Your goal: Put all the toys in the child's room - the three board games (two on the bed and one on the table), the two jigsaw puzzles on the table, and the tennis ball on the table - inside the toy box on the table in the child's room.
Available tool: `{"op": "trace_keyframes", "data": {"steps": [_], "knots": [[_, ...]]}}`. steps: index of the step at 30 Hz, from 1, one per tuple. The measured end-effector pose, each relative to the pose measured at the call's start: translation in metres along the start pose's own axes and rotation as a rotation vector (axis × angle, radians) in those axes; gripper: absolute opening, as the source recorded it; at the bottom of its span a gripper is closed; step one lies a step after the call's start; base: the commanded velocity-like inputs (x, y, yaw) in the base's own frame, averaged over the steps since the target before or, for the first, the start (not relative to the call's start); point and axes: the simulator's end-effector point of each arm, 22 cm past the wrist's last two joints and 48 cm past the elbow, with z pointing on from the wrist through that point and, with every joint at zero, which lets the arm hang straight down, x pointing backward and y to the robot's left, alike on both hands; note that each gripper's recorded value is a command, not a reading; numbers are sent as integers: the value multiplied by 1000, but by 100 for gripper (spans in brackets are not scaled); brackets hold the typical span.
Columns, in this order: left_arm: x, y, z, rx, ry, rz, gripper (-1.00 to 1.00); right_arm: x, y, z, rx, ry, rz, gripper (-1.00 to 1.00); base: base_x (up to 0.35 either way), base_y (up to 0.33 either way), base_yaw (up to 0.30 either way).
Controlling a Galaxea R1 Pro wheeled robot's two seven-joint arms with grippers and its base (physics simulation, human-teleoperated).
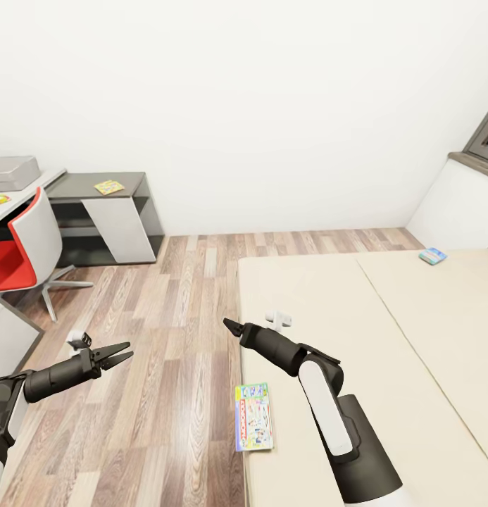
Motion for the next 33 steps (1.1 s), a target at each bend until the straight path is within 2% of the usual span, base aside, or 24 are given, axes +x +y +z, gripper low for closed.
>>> {"op": "trace_keyframes", "data": {"steps": [14, 33], "knots": [[-5, -11, -2, 11, -8, 19, 100, -8, 5, -5, 11, -16, -38, 100, 0, 0, 0], [-10, -26, -4, 25, -17, 45, 100, -20, 18, -13, 1, -52, -62, 100, 0, 0, 0]]}}
